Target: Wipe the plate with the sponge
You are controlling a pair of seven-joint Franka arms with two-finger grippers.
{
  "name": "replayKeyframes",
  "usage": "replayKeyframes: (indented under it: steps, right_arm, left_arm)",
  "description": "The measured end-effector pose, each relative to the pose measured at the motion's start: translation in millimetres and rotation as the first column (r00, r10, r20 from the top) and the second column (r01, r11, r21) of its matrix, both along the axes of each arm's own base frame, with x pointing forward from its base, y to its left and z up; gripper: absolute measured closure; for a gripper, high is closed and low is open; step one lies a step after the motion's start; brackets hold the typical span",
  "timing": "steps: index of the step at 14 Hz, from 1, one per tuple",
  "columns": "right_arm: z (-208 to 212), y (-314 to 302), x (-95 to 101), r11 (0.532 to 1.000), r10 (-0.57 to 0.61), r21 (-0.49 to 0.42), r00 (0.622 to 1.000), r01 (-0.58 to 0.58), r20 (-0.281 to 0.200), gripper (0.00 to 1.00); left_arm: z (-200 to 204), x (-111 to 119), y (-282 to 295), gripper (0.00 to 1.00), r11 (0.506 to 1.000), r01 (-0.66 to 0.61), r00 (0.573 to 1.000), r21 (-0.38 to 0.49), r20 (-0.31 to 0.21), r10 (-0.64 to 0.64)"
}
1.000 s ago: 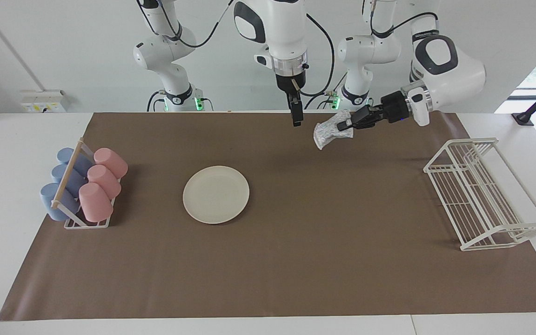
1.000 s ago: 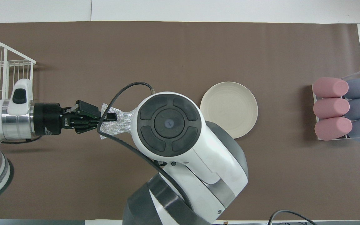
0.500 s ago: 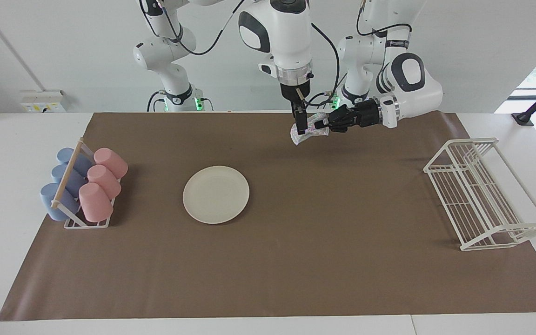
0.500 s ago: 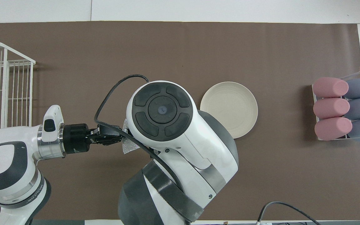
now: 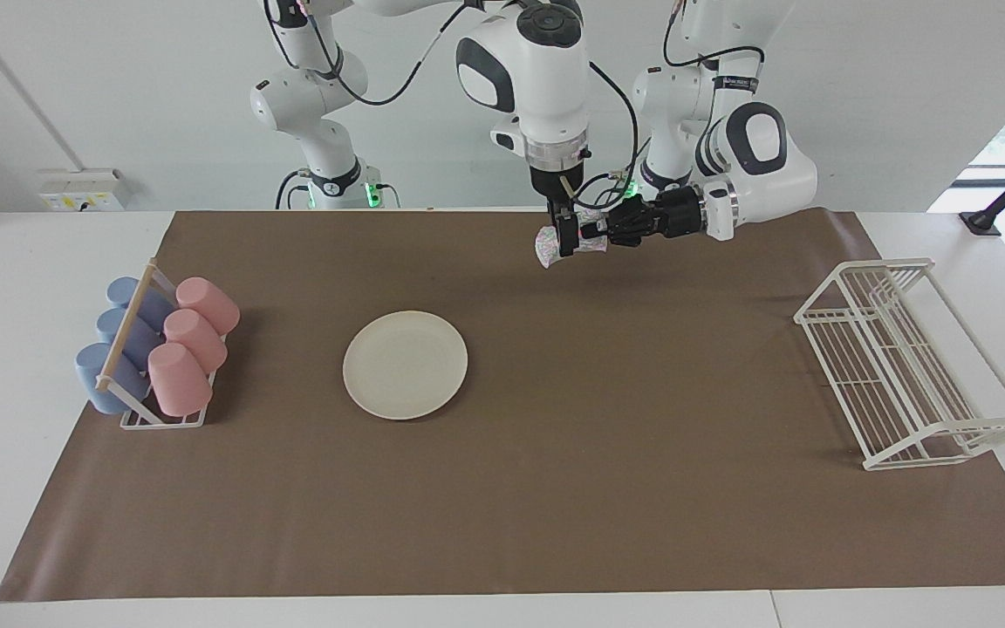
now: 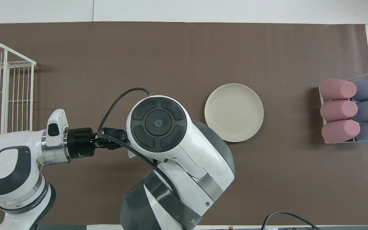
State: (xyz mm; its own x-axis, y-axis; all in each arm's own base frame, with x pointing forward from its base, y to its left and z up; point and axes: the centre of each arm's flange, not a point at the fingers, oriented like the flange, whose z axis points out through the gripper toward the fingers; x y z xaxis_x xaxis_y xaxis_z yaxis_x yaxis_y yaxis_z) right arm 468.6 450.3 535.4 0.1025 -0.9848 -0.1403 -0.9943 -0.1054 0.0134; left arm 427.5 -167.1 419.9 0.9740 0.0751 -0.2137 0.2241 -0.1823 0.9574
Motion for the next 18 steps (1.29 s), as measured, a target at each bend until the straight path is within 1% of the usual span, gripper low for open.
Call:
replayKeyframes:
  steps: [2,4,7,8,12,15,17,18]
  right_arm:
    - [-1,-1,-3.0,1.0,0.002,-0.004,1.0,-0.002,-0.003,0.0]
    - [-5,3,-9.9,1.0,0.013,-0.006,1.0,-0.013,-0.004,0.0]
    - [-7,8,-12.1,1.0,0.016,0.015,1.0,-0.017,0.021,0.0]
    - [-8,8,-12.1,1.0,0.016,0.016,1.0,-0.016,0.022,0.07]
    - [-7,6,-12.7,0.999,0.037,0.019,0.999,-0.037,0.03,0.57]
    - [-8,6,-11.6,0.998,0.061,0.023,0.997,-0.062,0.04,0.88]
    - [-8,6,-11.7,0.998,0.064,0.023,0.997,-0.065,0.04,0.89]
    - [-8,6,-12.1,0.998,0.065,0.022,0.997,-0.066,0.039,0.89]
  left_arm:
    - [0,0,0,0.95,1.0,-0.001,1.0,-0.002,-0.001,0.001]
    - [-1,0,0,0.95,1.0,-0.001,1.0,-0.002,-0.002,0.001]
    - [-2,-1,0,0.95,1.0,0.0,1.0,-0.002,-0.005,0.0]
    - [-2,-1,0,0.95,1.0,0.0,1.0,-0.002,-0.005,0.0]
    - [-4,-3,0,0.95,1.0,0.004,1.0,-0.005,-0.009,-0.004]
    - [-5,-6,-1,0.95,1.0,0.012,1.0,-0.008,-0.013,-0.012]
    - [-5,-6,-1,0.95,1.0,0.013,1.0,-0.008,-0.01,-0.013]
    - [-5,-6,-1,0.87,1.0,0.012,1.0,-0.008,-0.005,-0.012]
